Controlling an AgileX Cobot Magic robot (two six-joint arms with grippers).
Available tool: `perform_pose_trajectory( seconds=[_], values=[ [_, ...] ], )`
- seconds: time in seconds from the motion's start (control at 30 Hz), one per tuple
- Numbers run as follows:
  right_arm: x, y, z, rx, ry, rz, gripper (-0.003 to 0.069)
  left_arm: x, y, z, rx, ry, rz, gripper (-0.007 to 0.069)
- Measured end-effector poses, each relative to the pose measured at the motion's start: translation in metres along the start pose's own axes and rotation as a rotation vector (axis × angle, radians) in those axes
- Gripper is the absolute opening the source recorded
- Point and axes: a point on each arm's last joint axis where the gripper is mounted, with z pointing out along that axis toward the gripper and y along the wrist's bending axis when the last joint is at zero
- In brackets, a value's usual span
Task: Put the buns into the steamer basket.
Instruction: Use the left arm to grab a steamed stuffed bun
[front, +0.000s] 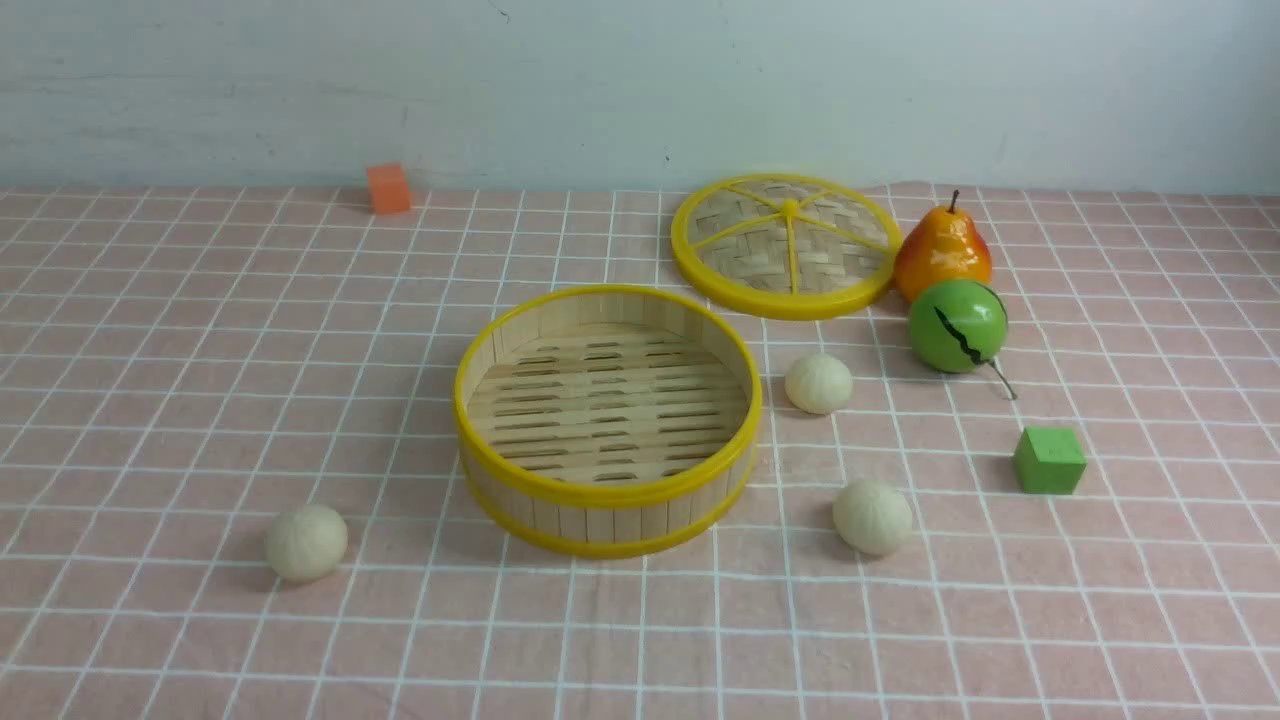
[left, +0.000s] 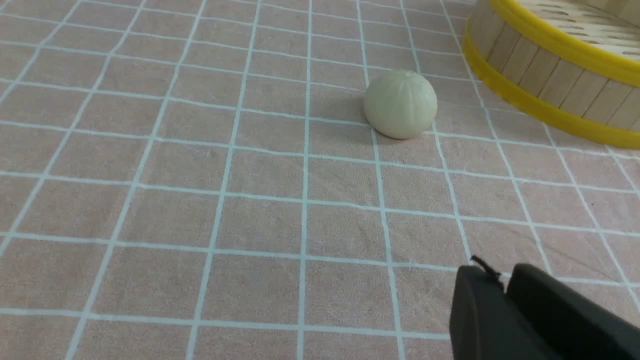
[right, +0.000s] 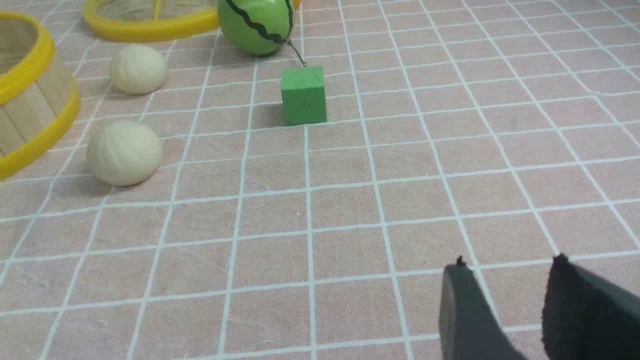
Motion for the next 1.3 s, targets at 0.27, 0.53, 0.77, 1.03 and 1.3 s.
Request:
perform_pose_trajectory(
  seconds=[0.27, 0.53, 0.77, 1.03, 1.3],
  values=[
    [0.000, 0.000, 0.000, 0.000, 0.000, 0.000, 0.0239, 0.000, 0.000, 0.000, 0.000, 0.000, 0.000, 0.0083],
    [0.000, 0.000, 0.000, 0.000, 0.000, 0.000, 0.0239, 0.000, 0.000, 0.000, -0.001, 0.000, 0.002, 0.0091],
    [0.000, 0.000, 0.000, 0.000, 0.000, 0.000, 0.0239, 0.000, 0.001, 0.000, -0.006, -0.001, 0.015, 0.0092],
    [0.000, 0.000, 0.000, 0.000, 0.000, -0.001, 0.0239, -0.002, 0.000, 0.000, -0.002, -0.022, 0.015, 0.0096],
    [-0.007, 0.003, 0.001, -0.035, -0.103, 0.017, 0.0239, -0.018, -0.004, -0.002, 0.052, -0.200, -0.047, 0.0109]
  ],
)
